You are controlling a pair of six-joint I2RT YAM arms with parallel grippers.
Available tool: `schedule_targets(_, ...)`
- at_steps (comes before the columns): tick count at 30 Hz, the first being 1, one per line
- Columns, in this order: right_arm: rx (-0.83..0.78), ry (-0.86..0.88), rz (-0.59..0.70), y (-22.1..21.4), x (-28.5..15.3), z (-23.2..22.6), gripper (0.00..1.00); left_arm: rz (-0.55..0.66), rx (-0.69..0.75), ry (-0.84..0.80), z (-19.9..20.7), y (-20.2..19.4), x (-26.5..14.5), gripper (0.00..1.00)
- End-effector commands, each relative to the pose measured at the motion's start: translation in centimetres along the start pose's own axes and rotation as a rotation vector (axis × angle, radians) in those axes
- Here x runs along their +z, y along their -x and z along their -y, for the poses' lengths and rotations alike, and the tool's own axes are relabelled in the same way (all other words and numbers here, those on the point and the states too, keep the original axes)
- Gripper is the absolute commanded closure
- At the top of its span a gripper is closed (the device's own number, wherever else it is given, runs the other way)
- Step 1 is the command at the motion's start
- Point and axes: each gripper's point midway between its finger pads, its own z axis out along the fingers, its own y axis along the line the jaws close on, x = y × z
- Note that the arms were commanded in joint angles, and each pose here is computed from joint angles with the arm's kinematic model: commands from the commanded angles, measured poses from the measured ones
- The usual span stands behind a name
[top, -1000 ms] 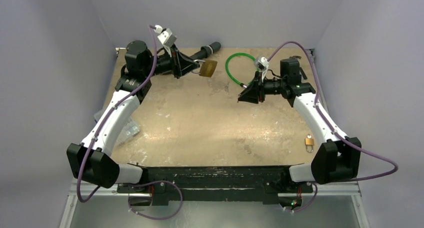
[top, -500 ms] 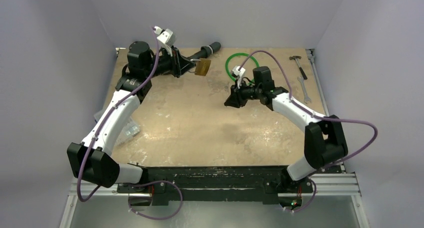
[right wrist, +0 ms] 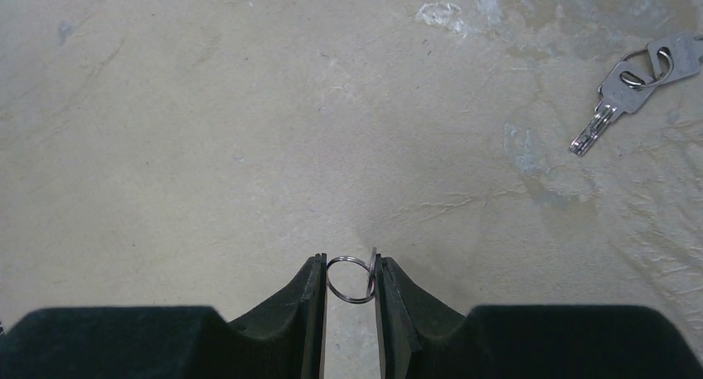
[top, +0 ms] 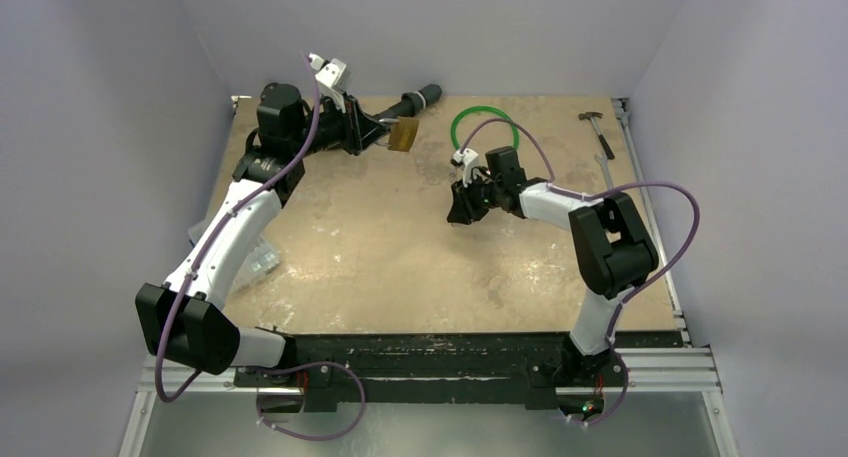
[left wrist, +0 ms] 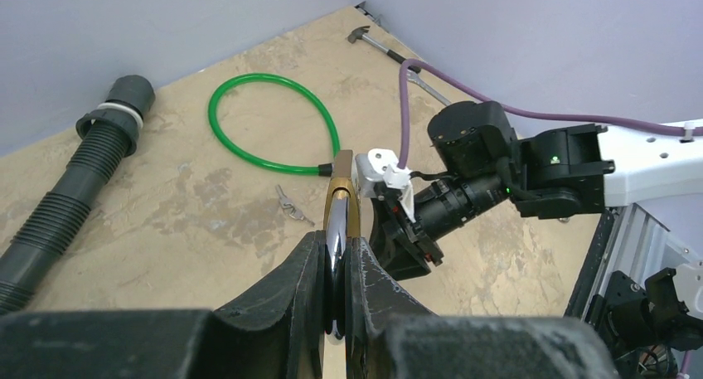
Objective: Lock with the key
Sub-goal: Place the key at the center of the board.
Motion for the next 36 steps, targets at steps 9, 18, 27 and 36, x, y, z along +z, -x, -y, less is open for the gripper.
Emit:
schedule_targets(9,-0.019,-0.034,0.084,3.6,1.1,1.2,0.56,0.06,0.051,-0.025,0.9,1.3,-0.7,1.0)
schedule_targets(18,-0.219,-0.074,0.26,9.3,-4.8,-0.7,0.08,-0.049,-0.06,-0.041,0.8,-2.0,-0.2,1.0)
schedule_targets(27,-0.564,-0.077,0.527,15.0,-13.6,-6.8,0.01,-0.087,-0.23,-0.09,1.9,-2.9,0.4,1.0)
schedule_targets(36,-0.783,-0.086,0.542,15.7,-13.0,-11.9,0.01,-0.106,-0.237,-0.201,5.9,-3.5,0.6,1.0)
